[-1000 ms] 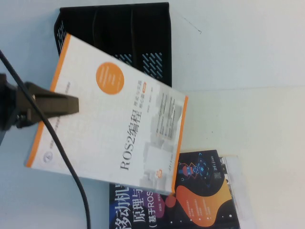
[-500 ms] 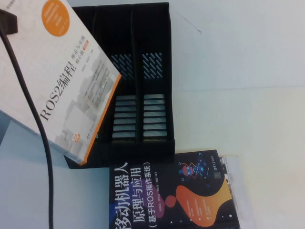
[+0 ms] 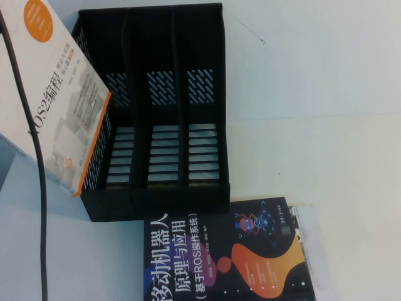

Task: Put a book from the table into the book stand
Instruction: Place the book on the book shelf

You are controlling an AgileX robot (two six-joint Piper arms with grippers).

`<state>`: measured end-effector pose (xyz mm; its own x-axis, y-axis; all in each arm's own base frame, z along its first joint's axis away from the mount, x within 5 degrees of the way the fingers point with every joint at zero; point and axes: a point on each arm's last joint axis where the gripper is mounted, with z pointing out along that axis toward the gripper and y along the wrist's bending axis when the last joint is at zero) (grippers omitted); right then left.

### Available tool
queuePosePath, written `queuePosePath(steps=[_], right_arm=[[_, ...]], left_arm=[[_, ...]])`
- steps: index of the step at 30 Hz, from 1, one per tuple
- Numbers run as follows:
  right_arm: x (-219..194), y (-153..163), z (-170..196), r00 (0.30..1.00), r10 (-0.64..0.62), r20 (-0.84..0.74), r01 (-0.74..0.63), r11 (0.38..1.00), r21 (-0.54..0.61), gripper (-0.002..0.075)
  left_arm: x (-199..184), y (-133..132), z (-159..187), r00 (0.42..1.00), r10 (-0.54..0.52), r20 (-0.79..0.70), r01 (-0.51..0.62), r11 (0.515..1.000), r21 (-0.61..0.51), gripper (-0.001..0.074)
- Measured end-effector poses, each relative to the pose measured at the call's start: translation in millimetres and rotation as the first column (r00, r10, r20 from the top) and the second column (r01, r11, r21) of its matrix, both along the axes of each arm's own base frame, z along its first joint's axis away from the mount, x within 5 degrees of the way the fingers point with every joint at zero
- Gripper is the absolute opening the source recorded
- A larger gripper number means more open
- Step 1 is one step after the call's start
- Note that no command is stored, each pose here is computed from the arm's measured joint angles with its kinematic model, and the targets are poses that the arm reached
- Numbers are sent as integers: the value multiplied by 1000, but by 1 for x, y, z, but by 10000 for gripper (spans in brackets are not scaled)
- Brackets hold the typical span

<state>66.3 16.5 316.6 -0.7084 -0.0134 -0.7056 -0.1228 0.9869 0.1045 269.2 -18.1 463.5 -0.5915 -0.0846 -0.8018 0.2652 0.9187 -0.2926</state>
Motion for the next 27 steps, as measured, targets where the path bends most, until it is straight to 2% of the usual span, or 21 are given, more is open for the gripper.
queuePosePath(steps=[17,27], right_arm=[[0,0,0,1000,-8,-2,8,1000,8,0],[1,1,1,1000,-9,14,8,1000,23,0]], left_arm=[[50,4,-27,998,54,-23,-56,994,-91,104],[66,3,-40,998,46,-50,-52,991,-124,104]])
